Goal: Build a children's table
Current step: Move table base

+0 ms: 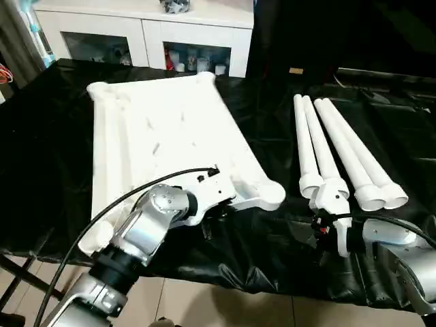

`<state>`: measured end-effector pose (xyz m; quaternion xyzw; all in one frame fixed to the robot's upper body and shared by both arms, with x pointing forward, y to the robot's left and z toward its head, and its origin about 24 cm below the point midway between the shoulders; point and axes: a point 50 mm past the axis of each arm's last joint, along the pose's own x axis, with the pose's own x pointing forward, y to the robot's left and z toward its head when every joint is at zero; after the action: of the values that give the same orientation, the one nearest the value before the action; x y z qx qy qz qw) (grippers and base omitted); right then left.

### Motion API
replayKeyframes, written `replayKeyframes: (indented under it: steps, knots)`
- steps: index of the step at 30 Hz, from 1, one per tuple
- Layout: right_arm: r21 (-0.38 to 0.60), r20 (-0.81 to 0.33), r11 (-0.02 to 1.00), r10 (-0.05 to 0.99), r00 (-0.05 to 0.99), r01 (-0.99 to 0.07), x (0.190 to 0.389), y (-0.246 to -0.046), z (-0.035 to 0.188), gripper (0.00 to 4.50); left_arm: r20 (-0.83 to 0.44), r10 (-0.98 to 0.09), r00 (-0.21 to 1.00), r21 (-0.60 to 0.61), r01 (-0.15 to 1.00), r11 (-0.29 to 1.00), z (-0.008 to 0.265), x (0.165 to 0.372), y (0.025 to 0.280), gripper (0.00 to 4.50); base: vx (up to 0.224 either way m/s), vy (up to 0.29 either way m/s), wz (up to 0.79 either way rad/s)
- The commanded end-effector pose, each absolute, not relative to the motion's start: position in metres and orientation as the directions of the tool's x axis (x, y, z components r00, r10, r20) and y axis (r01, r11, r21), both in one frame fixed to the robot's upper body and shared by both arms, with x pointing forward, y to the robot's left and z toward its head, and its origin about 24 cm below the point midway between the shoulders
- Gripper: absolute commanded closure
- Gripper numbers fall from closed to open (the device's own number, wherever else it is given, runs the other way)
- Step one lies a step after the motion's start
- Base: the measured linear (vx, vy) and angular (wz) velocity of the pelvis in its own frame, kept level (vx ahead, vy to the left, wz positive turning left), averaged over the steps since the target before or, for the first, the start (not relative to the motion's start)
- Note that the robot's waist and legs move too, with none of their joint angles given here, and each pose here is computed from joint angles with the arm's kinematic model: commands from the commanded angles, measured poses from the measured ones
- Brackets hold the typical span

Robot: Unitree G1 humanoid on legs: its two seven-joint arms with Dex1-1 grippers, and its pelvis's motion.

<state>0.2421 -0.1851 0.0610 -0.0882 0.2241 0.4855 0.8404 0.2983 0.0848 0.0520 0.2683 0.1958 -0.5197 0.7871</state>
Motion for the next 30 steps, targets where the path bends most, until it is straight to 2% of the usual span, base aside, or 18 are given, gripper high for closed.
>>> replayKeyframes:
  steps: [1, 2, 5, 6, 13, 16, 19, 20, 21, 23, 24, 25, 26, 30]
  knots:
    - [0.050, -0.463, 0.516, 0.771, 0.438, -0.855, 0.245, -0.187, 0.064, 0.00, -0.582, -0.718, 0.382, 0.224, 0.924, 0.310, 0.051, 0.296, 0.089, 4.50, 0.000, 0.000, 0.00]
    - [0.049, -0.463, 0.516, 0.770, 0.439, -0.855, 0.246, -0.187, 0.064, 0.00, -0.576, -0.730, 0.367, 0.211, 0.930, 0.300, 0.051, 0.295, 0.089, 4.20, 0.000, 0.000, 0.00]
    - [0.050, -0.463, 0.523, 0.767, 0.444, -0.851, 0.247, -0.188, 0.064, 0.00, -0.572, -0.734, 0.365, 0.208, 0.931, 0.301, 0.053, 0.294, 0.092, 4.20, 0.000, 0.000, 0.00]
    - [0.049, -0.463, 0.523, 0.767, 0.445, -0.851, 0.247, -0.188, 0.064, 0.00, -0.571, -0.733, 0.368, 0.212, 0.929, 0.302, 0.053, 0.294, 0.092, 3.82, 0.000, 0.000, 0.00]
    - [0.062, -0.437, 0.535, 0.774, 0.458, -0.843, 0.250, -0.191, 0.072, 0.00, -0.530, -0.759, 0.378, 0.212, 0.926, 0.313, 0.072, 0.295, 0.102, 3.77, 0.000, 0.000, 0.00]
    - [0.078, -0.404, 0.534, 0.789, 0.463, -0.842, 0.252, -0.191, 0.079, 0.00, -0.500, -0.758, 0.418, 0.250, 0.908, 0.336, 0.081, 0.298, 0.109, 3.77, 0.000, 0.000, 0.00]
    - [0.060, -0.318, 0.580, 0.783, 0.535, -0.812, 0.269, -0.187, 0.095, 0.00, -0.444, -0.781, 0.439, 0.225, 0.898, 0.378, 0.098, 0.300, 0.119, 3.77, 0.000, 0.000, 0.00]
    - [0.047, -0.301, 0.664, 0.722, 0.623, -0.746, 0.285, -0.187, 0.098, 0.00, -0.415, -0.778, 0.471, 0.229, 0.882, 0.412, 0.104, 0.303, 0.123, 3.77, 0.000, 0.000, 0.00]
    - [0.046, -0.302, 0.672, 0.715, 0.631, -0.739, 0.286, -0.187, 0.098, 0.00, -0.414, -0.776, 0.475, 0.231, 0.880, 0.415, 0.104, 0.303, 0.124, 3.77, 0.000, 0.000, 0.00]
    - [0.035, -0.310, 0.777, 0.606, 0.732, -0.629, 0.305, -0.189, 0.096, 0.00, -0.416, -0.737, 0.533, 0.263, 0.846, 0.464, 0.105, 0.307, 0.130, 3.77, 0.000, 0.000, 0.00]
    - [0.052, -0.324, 0.853, 0.507, 0.799, -0.520, 0.321, -0.190, 0.094, 0.00, -0.418, -0.684, 0.597, 0.311, 0.802, 0.510, 0.105, 0.312, 0.136, 3.77, 0.000, 0.000, 0.00]
    - [0.057, -0.326, 0.861, 0.495, 0.805, -0.506, 0.323, -0.190, 0.093, 0.00, -0.417, -0.677, 0.606, 0.319, 0.796, 0.515, 0.105, 0.313, 0.136, 3.77, 0.000, 0.000, 0.00]
    - [0.062, -0.363, 0.925, 0.372, 0.854, -0.376, 0.339, -0.194, 0.088, 0.00, -0.365, -0.658, 0.658, 0.336, 0.753, 0.566, 0.108, 0.317, 0.137, 3.77, 0.000, 0.000, 0.00]
    - [0.053, -0.400, 0.972, 0.229, 0.887, -0.227, 0.361, -0.196, 0.083, 0.00, -0.348, -0.677, 0.648, 0.298, 0.761, 0.576, 0.111, 0.314, 0.133, 3.61, 0.000, 0.000, 0.00]
